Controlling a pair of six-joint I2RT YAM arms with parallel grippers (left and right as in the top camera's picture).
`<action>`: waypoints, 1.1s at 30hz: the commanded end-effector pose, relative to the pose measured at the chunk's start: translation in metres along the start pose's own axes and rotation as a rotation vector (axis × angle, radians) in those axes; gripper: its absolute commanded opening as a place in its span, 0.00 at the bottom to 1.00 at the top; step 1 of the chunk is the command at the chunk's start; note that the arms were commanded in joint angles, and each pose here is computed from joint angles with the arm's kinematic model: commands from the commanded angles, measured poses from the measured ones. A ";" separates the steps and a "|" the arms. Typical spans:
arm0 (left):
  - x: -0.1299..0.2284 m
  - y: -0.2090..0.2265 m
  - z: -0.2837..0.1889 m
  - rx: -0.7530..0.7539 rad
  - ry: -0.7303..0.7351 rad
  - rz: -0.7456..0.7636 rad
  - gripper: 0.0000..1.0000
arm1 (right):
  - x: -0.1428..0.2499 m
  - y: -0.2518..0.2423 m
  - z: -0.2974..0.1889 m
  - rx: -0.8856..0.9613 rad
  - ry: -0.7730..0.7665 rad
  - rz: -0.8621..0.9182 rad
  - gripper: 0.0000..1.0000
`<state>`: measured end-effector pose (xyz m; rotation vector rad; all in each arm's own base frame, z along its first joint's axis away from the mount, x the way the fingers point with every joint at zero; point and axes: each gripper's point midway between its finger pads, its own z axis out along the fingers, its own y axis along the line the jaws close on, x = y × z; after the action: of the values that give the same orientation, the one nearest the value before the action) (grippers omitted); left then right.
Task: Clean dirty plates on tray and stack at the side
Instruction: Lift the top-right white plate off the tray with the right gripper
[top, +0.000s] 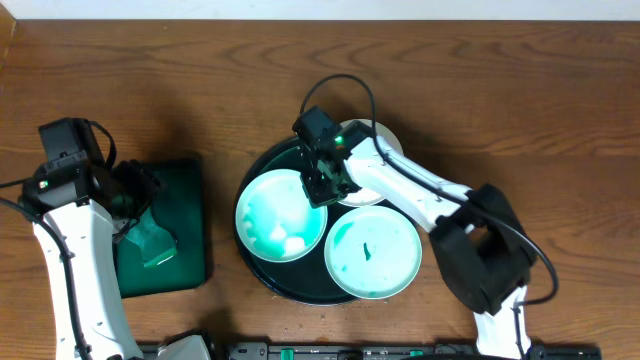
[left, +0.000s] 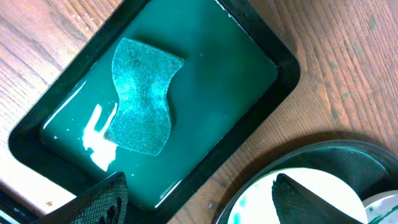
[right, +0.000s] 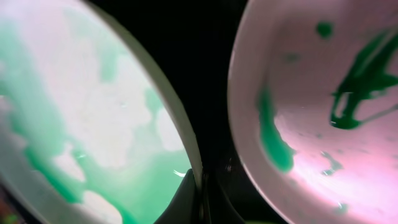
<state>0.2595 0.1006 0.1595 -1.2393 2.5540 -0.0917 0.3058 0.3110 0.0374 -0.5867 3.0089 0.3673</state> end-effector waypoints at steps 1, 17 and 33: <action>-0.005 -0.003 -0.006 0.013 -0.019 0.000 0.75 | -0.015 0.008 -0.036 0.015 -0.103 -0.047 0.01; -0.005 -0.003 -0.006 0.013 -0.019 0.000 0.75 | -0.031 -0.027 -0.076 0.254 -0.228 -0.069 0.01; -0.005 -0.003 -0.006 0.012 -0.019 0.004 0.75 | -0.058 -0.011 -0.137 0.547 -0.379 -0.324 0.01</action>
<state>0.2595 0.1006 0.1595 -1.2393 2.5540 -0.0917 0.3604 0.2874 0.1441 -0.7411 2.5678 -0.1956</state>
